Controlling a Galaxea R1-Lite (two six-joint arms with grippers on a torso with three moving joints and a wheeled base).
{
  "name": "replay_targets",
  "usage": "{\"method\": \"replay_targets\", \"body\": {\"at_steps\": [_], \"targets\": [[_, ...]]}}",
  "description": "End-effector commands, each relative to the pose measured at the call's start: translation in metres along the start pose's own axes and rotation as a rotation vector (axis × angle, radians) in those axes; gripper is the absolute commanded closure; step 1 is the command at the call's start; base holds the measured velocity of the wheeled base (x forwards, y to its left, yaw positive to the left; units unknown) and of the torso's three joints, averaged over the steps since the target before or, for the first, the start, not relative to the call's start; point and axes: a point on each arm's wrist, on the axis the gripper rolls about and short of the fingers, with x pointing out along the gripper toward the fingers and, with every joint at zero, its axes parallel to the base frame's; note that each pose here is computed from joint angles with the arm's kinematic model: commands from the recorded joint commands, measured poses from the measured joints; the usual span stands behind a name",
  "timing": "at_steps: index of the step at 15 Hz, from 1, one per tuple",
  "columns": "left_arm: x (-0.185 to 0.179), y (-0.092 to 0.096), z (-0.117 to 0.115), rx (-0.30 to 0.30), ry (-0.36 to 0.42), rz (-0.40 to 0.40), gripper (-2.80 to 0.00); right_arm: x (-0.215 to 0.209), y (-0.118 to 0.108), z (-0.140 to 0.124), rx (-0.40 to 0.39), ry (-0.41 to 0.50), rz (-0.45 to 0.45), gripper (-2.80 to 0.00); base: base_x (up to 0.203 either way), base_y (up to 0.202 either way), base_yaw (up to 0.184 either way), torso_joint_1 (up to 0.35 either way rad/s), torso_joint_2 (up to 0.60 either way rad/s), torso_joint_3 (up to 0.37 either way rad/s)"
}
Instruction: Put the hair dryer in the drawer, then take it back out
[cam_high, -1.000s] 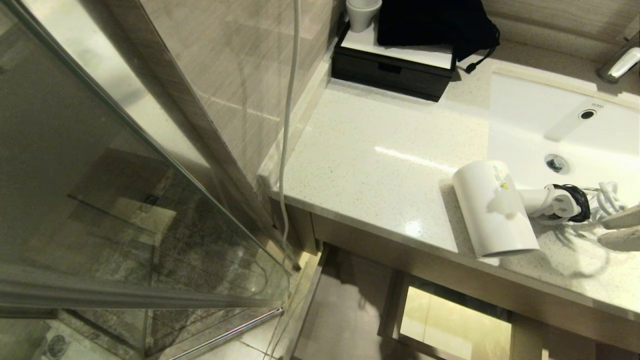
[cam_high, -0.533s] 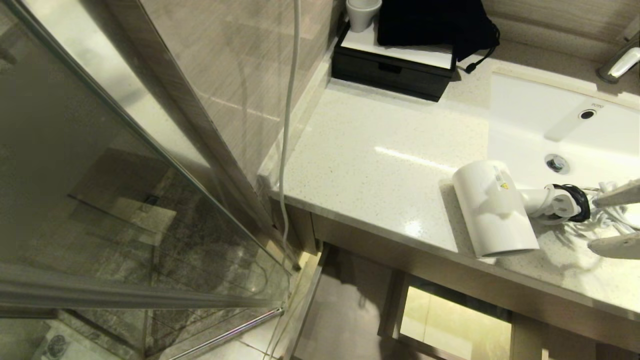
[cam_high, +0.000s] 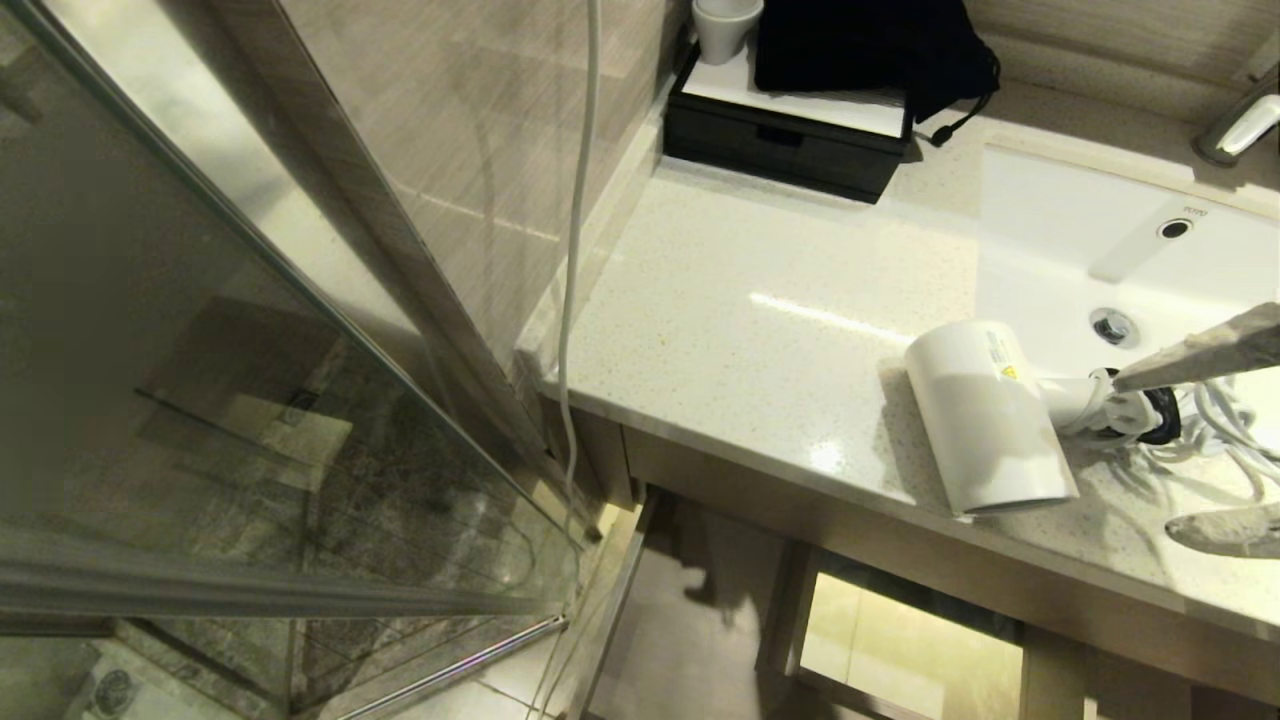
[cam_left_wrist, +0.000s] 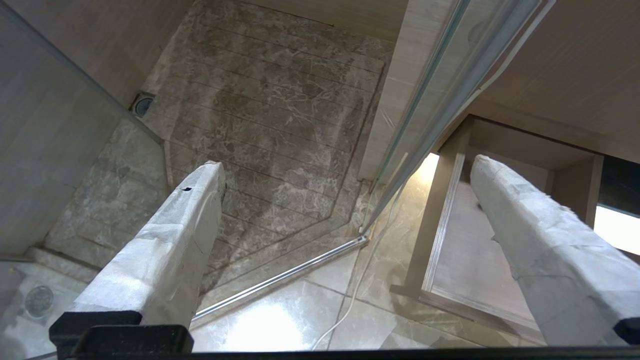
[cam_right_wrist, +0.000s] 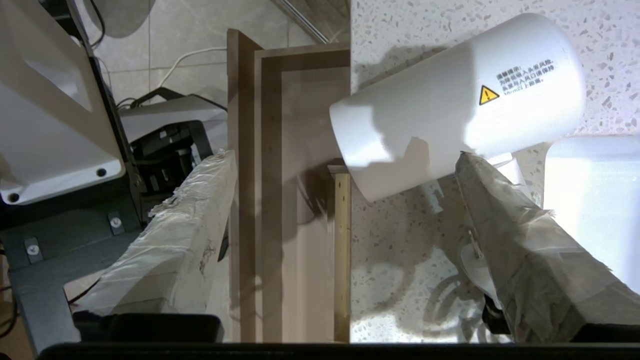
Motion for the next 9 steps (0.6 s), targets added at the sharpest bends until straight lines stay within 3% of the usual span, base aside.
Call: {"method": "replay_targets", "body": {"at_steps": [1, 4, 5, 6, 7, 8, 9], "targets": [[0.000, 0.000, 0.000, 0.000, 0.000, 0.000, -2.80, -0.001, 0.000, -0.002, 0.001, 0.007, -0.005, -2.80, 0.000, 0.000, 0.000, 0.000, 0.00, 0.000], [0.000, 0.000, 0.000, 0.000, 0.000, 0.000, -2.80, -0.006, -0.002, -0.007, 0.009, 0.121, -0.105, -2.80, 0.000, 0.000, 0.000, 0.000, 0.00, 0.000], [0.000, 0.000, 0.000, 0.000, 0.000, 0.000, -2.80, -0.006, -0.001, -0.007, 0.036, 0.121, -0.091, -2.80, 0.000, 0.000, 0.000, 0.000, 0.00, 0.000], [0.000, 0.000, 0.000, 0.000, 0.001, 0.000, -2.80, -0.006, 0.003, -0.009, 0.117, 0.104, -0.048, -2.80, 0.000, 0.000, 0.000, 0.000, 0.00, 0.000], [0.000, 0.000, 0.000, 0.000, 0.000, 0.000, -2.80, -0.006, 0.007, -0.010, 0.250, 0.085, -0.006, -2.80, 0.000, 0.000, 0.000, 0.000, 0.00, 0.000], [0.000, 0.000, 0.000, 0.000, 0.000, 0.000, -2.80, -0.007, 0.009, -0.009, 0.309, 0.059, 0.025, -2.80, 0.000, 0.000, 0.000, 0.000, 0.00, 0.000], [0.000, 0.000, 0.000, 0.000, 0.000, 0.000, -2.80, -0.008, 0.009, -0.007, 0.293, 0.034, 0.027, -2.80, 0.000, 0.000, 0.000, 0.000, 0.00, 0.000]]}}
